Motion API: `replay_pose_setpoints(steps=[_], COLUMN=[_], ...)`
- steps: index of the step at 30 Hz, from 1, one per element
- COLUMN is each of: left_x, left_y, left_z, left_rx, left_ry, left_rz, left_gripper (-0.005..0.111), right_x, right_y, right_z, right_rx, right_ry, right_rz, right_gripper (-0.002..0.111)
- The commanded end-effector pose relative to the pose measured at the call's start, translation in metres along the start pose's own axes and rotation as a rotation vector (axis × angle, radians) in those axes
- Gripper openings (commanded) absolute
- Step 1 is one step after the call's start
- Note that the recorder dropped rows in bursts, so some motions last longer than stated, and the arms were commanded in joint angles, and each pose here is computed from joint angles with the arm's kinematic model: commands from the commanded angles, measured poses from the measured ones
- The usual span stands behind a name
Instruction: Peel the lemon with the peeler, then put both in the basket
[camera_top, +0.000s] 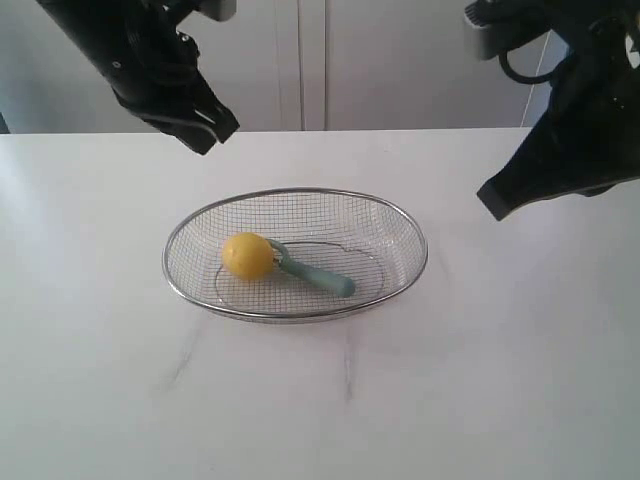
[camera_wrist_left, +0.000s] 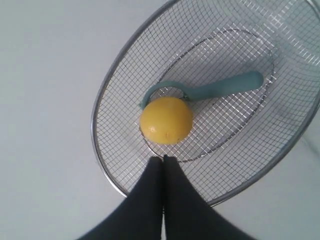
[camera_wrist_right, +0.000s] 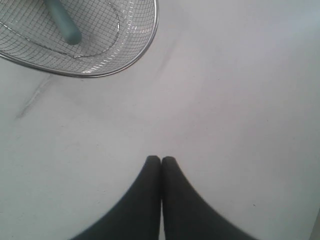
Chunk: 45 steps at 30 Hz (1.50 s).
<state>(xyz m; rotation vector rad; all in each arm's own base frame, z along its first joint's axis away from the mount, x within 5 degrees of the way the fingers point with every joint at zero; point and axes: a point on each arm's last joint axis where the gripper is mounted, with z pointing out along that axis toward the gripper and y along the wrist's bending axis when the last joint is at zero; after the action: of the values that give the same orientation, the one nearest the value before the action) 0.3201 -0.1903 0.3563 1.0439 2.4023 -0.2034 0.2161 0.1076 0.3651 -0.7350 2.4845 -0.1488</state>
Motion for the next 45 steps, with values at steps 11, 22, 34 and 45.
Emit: replay_pose_setpoints(steps=[11, 22, 34, 45], left_x=[0.091, 0.166, 0.255, 0.264], left_y=[-0.034, -0.054, -0.08, -0.081], left_z=[-0.089, -0.128, -0.125, -0.127], left_rx=[-0.043, -0.124, -0.126, -0.148], left_ry=[-0.16, -0.296, -0.391, -0.39], left_rz=[-0.057, -0.134, -0.213, -0.192], left_gripper=[0.0, 0.0, 0.0, 0.0], right_x=[0.002, 0.001, 0.001, 0.001], right_y=[-0.002, -0.002, -0.002, -0.002], right_z=[-0.001, -0.001, -0.001, -0.001], right_rx=[0.004, 0.002, 0.002, 0.002], right_ry=[-0.003, -0.012, -0.008, -0.008], right_rz=[0.012, 0.013, 0.013, 0.013], right_gripper=[0.0, 0.0, 0.0, 0.0])
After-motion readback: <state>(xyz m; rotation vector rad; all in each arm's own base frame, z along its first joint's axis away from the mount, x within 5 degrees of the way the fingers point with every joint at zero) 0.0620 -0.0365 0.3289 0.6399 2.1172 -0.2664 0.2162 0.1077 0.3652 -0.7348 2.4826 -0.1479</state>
